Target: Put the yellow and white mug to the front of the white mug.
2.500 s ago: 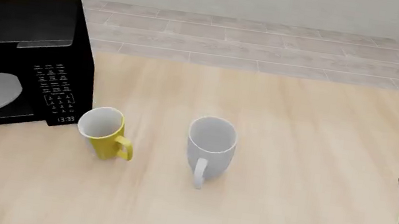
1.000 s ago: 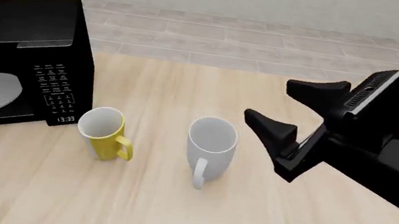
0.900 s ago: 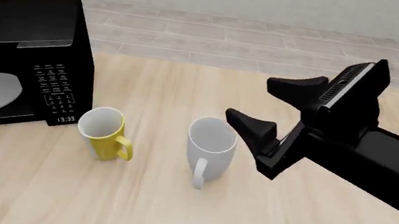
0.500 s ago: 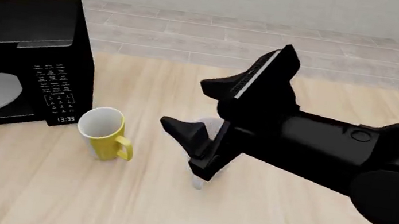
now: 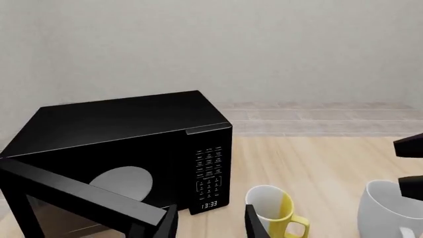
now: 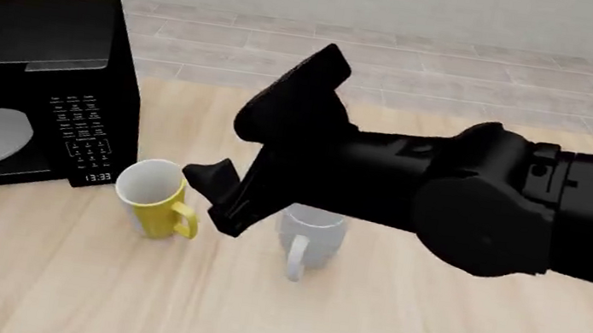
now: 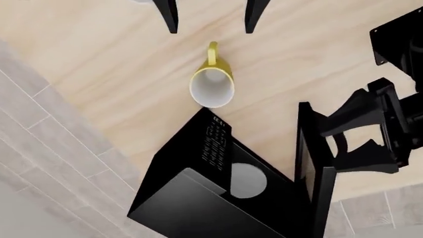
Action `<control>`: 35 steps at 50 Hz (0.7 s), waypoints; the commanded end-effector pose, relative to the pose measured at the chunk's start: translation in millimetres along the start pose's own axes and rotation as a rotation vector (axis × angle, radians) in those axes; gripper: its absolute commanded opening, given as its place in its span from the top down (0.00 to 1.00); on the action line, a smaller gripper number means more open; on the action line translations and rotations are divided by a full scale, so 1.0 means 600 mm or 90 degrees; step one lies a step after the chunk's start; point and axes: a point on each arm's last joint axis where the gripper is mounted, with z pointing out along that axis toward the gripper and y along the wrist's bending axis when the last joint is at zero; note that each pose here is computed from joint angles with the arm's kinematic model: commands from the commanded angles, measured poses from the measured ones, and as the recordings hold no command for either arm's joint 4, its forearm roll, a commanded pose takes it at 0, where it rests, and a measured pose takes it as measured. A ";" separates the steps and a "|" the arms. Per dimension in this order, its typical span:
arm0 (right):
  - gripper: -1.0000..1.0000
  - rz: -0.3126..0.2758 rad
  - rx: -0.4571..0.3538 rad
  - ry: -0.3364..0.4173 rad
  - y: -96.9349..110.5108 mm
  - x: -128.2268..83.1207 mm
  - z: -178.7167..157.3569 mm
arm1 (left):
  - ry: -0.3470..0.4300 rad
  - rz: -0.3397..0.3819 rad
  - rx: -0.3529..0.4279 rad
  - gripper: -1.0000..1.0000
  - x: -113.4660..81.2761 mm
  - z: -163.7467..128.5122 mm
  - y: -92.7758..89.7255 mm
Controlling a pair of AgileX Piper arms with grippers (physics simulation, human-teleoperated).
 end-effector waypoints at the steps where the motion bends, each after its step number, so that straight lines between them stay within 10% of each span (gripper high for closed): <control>1: 0.00 0.033 -0.028 0.043 0.022 -0.013 0.037 | 0.000 0.000 0.000 0.00 0.000 0.000 0.000; 19: 0.00 0.031 -0.059 0.098 0.057 0.011 0.083 | 0.000 0.000 0.000 0.00 0.000 0.000 0.000; 35: 0.00 0.032 -0.018 0.137 0.008 0.029 0.131 | 0.000 0.000 0.000 0.00 0.000 0.000 0.000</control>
